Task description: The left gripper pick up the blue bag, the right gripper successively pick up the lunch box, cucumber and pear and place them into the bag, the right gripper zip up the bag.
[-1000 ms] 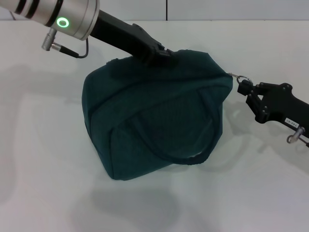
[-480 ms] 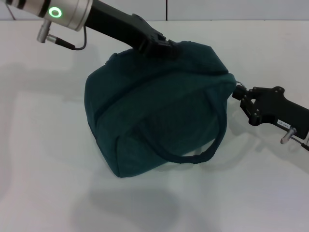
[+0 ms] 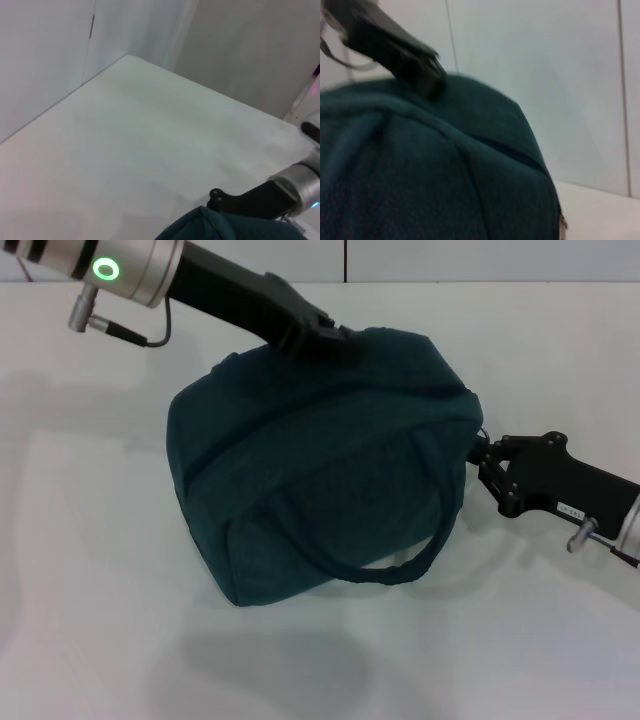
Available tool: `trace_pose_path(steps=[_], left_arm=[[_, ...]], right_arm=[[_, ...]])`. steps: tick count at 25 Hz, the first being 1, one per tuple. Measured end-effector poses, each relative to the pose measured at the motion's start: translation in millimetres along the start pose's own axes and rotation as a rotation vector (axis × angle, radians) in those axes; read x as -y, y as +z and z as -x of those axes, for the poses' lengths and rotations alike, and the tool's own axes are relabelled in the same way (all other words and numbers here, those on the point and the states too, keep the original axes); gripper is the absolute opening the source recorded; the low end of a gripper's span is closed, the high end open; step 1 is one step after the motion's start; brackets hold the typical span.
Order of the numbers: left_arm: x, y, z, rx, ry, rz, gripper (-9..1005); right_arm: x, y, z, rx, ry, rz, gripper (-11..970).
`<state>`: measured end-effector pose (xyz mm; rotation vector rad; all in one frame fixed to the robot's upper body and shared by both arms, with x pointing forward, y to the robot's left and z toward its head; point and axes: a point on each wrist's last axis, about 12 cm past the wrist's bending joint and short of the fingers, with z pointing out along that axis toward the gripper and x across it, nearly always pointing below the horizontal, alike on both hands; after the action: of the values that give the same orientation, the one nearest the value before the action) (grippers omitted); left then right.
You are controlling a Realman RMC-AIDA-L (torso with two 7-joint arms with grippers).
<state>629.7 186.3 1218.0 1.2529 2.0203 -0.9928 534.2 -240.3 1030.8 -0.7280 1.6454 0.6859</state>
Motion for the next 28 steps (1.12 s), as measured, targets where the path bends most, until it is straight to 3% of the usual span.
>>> trace_pose_path(steps=[14,23,28], left_arm=[[4.3,-2.9,-17.8,-0.01,-0.027,-0.045,72],[9.7,-19.9,-18.5,0.214,0.011,-0.099,152],[8.8,-38.8,-29.4,0.327,0.025,-0.088,341]], right_arm=[[-24.5,-52.4,-13.3,0.104,0.057,0.095,51],[-14.7,-72.1,-11.6,0.176,0.106,-0.007,52],[-14.3,-78.5,-8.7,0.212,0.107,-0.011,215]])
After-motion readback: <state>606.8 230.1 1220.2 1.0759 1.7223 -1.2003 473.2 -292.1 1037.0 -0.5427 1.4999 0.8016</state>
